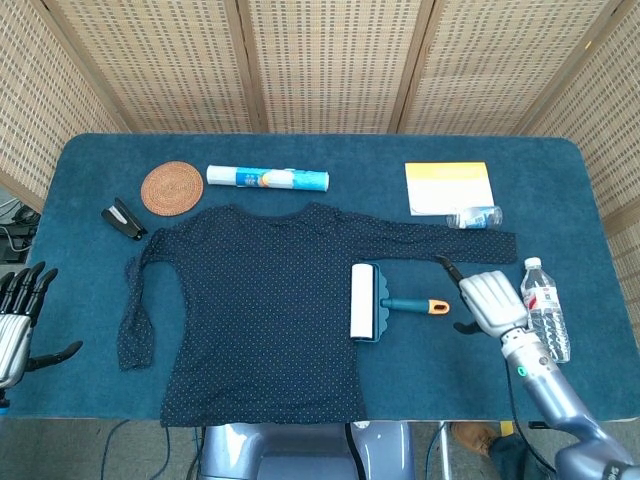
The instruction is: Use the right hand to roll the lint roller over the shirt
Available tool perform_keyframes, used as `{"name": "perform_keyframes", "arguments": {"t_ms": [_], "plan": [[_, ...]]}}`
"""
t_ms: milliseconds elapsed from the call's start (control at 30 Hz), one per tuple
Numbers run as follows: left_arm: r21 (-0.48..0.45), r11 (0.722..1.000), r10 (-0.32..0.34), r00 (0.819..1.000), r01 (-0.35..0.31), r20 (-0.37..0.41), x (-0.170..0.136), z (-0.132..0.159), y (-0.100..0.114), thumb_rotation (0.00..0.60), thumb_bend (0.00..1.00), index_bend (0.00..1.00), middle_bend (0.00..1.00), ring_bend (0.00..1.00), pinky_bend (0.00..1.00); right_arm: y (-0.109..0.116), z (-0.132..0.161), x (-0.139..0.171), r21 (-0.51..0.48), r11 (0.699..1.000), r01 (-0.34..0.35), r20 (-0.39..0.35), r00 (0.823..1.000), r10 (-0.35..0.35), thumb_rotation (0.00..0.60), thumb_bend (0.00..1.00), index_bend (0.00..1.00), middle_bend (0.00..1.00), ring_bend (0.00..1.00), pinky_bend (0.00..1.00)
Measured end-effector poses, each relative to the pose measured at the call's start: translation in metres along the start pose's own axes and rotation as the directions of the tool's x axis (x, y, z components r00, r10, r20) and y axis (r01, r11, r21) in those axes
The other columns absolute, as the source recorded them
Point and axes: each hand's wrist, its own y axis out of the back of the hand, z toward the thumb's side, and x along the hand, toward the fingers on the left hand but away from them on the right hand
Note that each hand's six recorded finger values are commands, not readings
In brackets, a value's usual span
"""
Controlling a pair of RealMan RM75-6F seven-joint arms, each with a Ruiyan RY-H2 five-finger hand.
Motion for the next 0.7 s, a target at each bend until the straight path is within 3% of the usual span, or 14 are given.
{"name": "perform_keyframes", "arguments": {"t_ms": [167,267,467,700], "plan": [[0.001,1.000,-0.021,1.000,0.021,-0.021,0.003,-0.004,-0.005,0.600,0.00,0.00,0.00,0.00,0.00,-0.013,0.028,-0.031,0.034,0.999,-0.041,0.015,0.999,0.041,0.600,0.10,0.33,1.00,1.00,1.00],[-0.002,1.000,-0.027,0.999,0.027,-0.026,0.005,-0.005,-0.006,0.600,0.00,0.00,0.00,0.00,0.00,-0.022,0.046,-0.045,0.026,0.997,-0.070,0.021,0.997,0.069,0.600,0.19,0.38,1.00,1.00,1.00],[-0.008,0.999,-0.033,0.999,0.032,-0.027,0.006,-0.006,-0.006,0.600,0.00,0.00,0.00,0.00,0.00,-0.037,0.070,-0.065,0.056,0.993,-0.107,0.039,0.994,0.105,0.600,0.26,0.39,1.00,1.00,1.00],[-0.022,0.999,-0.027,1.000,0.026,-0.015,0.005,-0.004,-0.004,0.600,0.00,0.00,0.00,0.00,0.00,-0.052,0.070,-0.070,0.075,0.989,-0.124,0.070,0.990,0.119,0.600,0.35,0.40,1.00,1.00,1.00]]}}
